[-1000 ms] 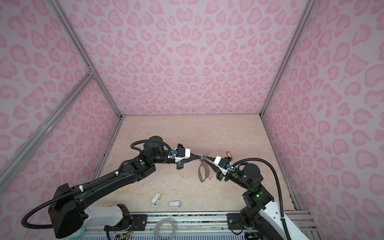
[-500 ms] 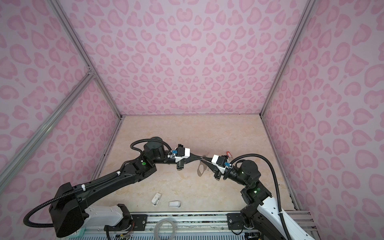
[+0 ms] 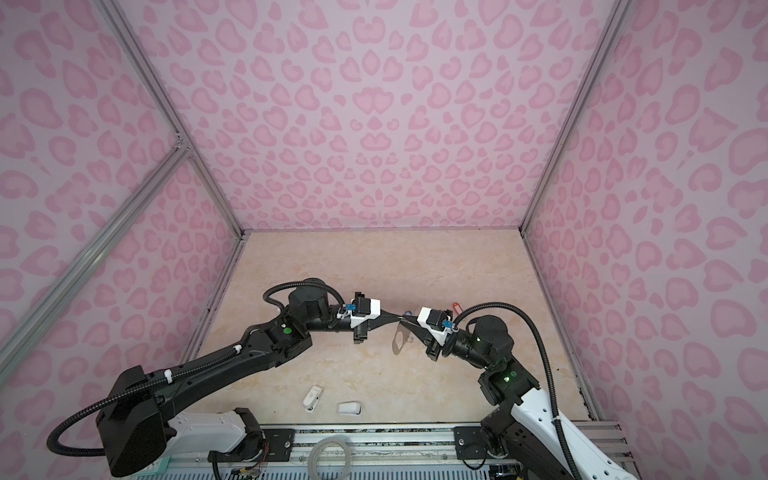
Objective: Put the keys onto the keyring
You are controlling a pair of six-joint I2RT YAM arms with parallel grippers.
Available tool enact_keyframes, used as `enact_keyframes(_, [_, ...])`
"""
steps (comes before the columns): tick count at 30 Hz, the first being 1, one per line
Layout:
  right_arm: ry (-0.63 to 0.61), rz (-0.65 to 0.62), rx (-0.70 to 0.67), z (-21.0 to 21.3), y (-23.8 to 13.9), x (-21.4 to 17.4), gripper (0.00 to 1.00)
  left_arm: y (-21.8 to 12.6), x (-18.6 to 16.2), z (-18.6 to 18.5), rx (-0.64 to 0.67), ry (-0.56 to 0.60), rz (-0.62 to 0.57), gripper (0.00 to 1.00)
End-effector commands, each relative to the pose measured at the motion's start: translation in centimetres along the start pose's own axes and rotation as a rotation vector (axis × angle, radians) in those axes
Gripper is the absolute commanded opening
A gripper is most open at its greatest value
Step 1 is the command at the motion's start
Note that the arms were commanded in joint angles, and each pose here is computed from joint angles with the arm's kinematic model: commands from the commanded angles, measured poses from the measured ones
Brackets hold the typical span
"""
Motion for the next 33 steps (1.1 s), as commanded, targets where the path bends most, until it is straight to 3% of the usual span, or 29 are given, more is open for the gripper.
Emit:
enact_keyframes(1, [-0.006,-0.030,0.013,0.1,0.1,0.5,0.14,-0.3,1.3,0.2,0.004,0.044,-0.060,0.03])
enact_keyframes(15, [-0.010,-0.079,0.046,0.6,-0.3,1.6,0.14,-0.3,1.0,-0.1,-0.012,0.041,-0.055,0.03])
enact_keyframes(28, [-0.019,0.007,0.020,0.5,-0.5,0.3,0.16,-1.0,2.0,0.4,0.023,0.073,-0.062,0.03])
enact_keyframes(33, [-0.027,-0.022,0.040,0.6,-0.4,1.0,0.16,-0.9,1.7,0.3,0.012,0.062,-0.061,0.03])
Point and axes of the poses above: each gripper's point midway between its finger pads, its own y axis out along the fingers, its own z axis along the line the jaws close on, x = y × z, the point moved 7 cm from there along -y, back along the fingers, and after that the axes turned 14 degrees about y, right-handed, at the moved point
